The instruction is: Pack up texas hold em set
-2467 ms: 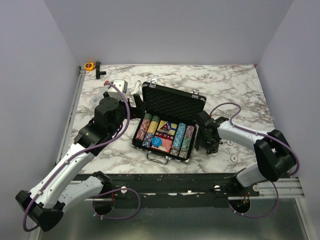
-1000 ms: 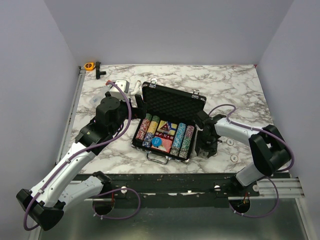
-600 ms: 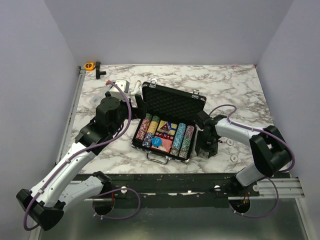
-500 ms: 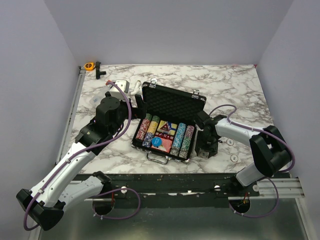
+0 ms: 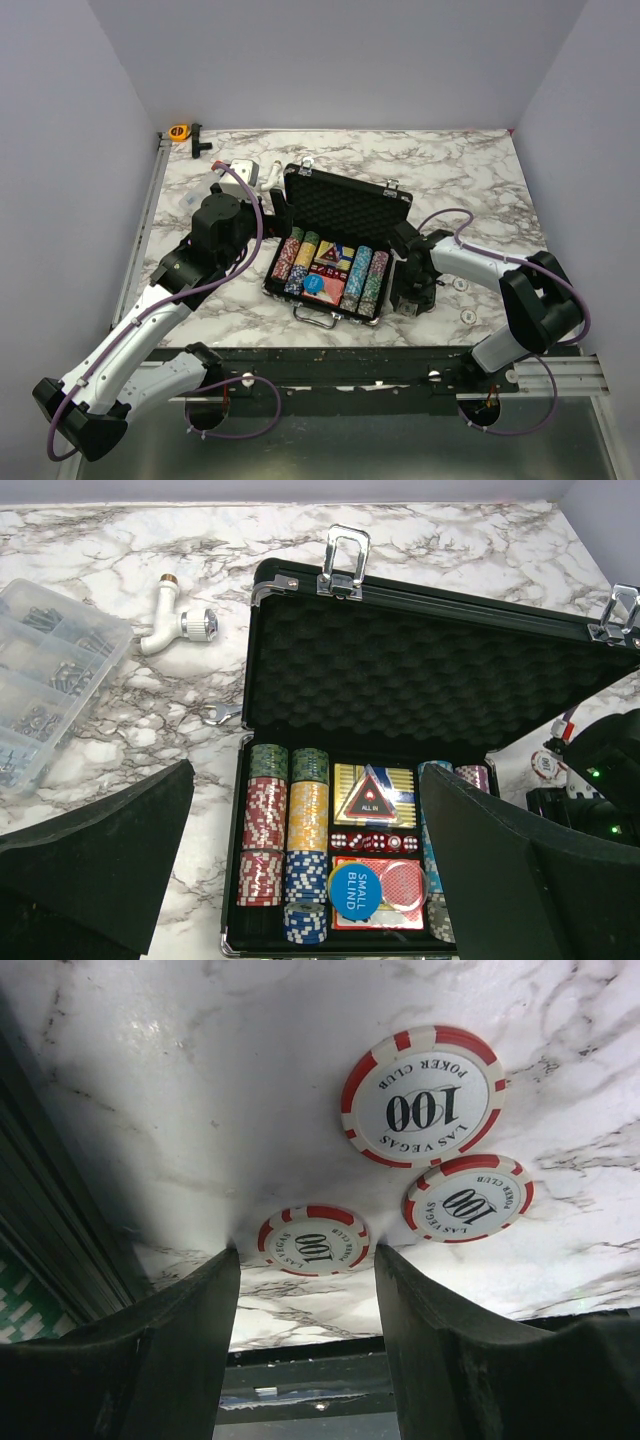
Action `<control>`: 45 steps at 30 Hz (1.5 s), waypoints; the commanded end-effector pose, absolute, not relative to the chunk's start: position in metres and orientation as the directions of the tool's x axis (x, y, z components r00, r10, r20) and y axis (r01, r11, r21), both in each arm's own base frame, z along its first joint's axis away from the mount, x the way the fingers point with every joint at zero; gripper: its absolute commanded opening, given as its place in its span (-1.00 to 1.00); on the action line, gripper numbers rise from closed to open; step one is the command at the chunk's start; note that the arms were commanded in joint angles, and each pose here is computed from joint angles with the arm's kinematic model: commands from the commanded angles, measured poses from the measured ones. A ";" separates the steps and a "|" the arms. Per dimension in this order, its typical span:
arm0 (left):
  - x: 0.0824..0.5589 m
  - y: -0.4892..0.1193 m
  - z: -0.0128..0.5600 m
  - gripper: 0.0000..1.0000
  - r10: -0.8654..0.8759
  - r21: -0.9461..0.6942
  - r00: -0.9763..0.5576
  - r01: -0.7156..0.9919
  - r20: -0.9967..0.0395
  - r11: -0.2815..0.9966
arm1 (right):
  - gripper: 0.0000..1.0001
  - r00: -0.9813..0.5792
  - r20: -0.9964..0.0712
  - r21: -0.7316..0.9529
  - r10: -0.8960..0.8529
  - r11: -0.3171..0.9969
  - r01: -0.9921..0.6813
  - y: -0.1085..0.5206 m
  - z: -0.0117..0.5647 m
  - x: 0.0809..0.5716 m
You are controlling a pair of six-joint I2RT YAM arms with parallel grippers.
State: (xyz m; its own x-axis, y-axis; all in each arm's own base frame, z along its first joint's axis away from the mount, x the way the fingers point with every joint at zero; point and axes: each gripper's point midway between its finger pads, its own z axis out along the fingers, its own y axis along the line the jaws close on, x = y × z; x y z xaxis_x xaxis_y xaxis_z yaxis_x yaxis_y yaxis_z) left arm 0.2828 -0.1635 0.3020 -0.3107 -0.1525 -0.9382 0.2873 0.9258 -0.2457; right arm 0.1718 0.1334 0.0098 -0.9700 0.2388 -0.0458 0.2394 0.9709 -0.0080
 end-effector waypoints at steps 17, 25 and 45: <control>0.282 -0.164 0.314 0.89 -0.155 -0.248 -0.298 0.304 -0.942 0.920 | -0.11 -0.964 -0.112 -0.066 0.242 0.966 0.250 0.118 -0.011 0.187; 0.282 -0.164 0.313 0.89 -0.152 -0.245 -0.300 0.301 -0.942 0.922 | -0.39 -0.937 -0.223 -0.015 0.269 0.960 0.279 0.125 0.013 0.215; 0.281 -0.163 0.315 0.89 -0.155 -0.247 -0.297 0.305 -0.942 0.920 | -0.39 -0.885 -0.323 -0.081 0.337 0.921 0.380 0.086 0.035 0.240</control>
State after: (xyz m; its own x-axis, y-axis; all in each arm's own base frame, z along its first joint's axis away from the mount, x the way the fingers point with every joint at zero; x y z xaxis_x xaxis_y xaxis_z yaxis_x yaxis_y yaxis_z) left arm 0.2828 -0.1636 0.3019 -0.3111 -0.1523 -0.9381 0.2875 0.9257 -0.2456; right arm 0.2411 0.0963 0.0385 -0.8838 0.3356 -0.3260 0.3702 0.9277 -0.0487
